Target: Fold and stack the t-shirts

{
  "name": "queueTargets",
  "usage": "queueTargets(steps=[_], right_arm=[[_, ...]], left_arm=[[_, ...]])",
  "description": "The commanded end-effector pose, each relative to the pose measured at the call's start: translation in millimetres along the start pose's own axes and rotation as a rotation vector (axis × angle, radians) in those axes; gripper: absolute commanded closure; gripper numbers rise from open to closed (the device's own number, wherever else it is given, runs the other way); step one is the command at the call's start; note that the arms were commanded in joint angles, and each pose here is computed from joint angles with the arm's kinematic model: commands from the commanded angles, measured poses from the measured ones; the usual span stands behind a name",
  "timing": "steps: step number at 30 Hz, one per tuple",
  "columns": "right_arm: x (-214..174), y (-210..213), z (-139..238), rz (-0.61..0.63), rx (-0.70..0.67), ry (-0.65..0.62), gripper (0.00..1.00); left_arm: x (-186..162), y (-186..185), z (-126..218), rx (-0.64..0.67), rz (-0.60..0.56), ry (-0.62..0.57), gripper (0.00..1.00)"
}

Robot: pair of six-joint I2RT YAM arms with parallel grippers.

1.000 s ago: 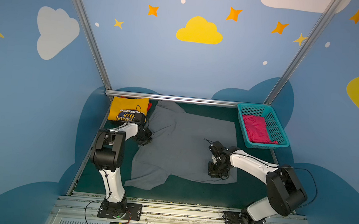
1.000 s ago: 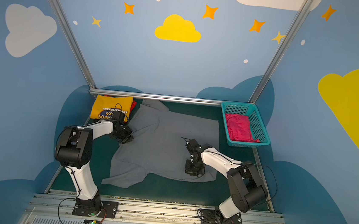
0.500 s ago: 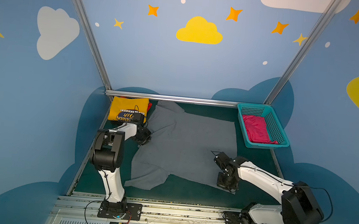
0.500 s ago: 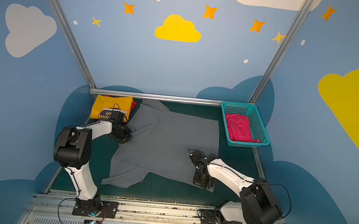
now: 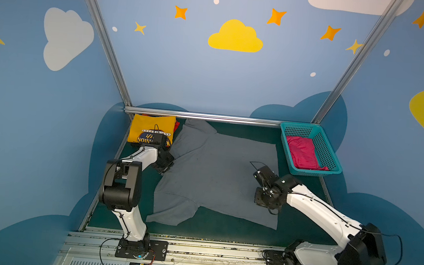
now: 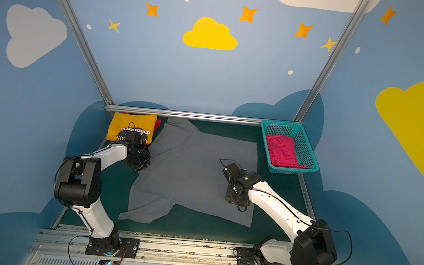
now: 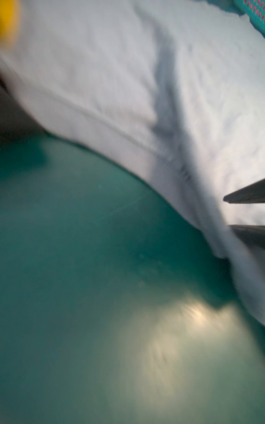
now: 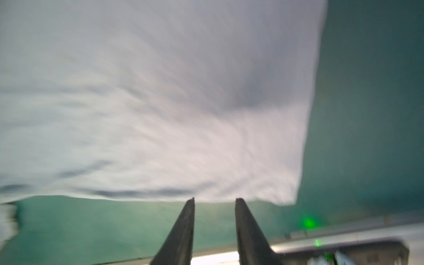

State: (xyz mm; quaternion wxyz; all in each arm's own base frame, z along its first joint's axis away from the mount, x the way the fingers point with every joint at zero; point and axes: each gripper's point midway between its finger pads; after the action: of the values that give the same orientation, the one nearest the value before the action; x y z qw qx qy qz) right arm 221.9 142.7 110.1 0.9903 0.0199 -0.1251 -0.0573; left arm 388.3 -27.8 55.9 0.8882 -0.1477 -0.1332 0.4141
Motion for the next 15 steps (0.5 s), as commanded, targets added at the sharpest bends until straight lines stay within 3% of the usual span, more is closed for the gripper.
queueTargets(steps=[1,5,11,15], right_arm=[[46,22,-4,0.125,0.013,-0.055,0.63],[85,47,-23,0.188,0.052,-0.037,0.62],[126,75,-66,0.204,0.137,0.023,0.67],[133,78,-90,0.212,0.148,0.074,0.69]], left_arm=[[22,-11,35,-0.005,-0.024,-0.113,0.78],[39,-29,31,-0.023,-0.056,-0.139,0.77],[42,-68,-22,-0.103,-0.103,-0.024,0.79],[42,-79,-46,-0.101,-0.125,-0.01,0.8]])
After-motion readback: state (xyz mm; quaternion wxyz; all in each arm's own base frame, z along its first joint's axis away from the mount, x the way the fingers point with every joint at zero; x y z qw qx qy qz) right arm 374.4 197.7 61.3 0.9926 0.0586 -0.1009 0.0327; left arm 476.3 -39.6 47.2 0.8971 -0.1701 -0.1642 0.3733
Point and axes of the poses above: each gripper's point midway between its finger pads, its own z axis back along the fingers, its own y axis along the line the jaws close on, x = y × z
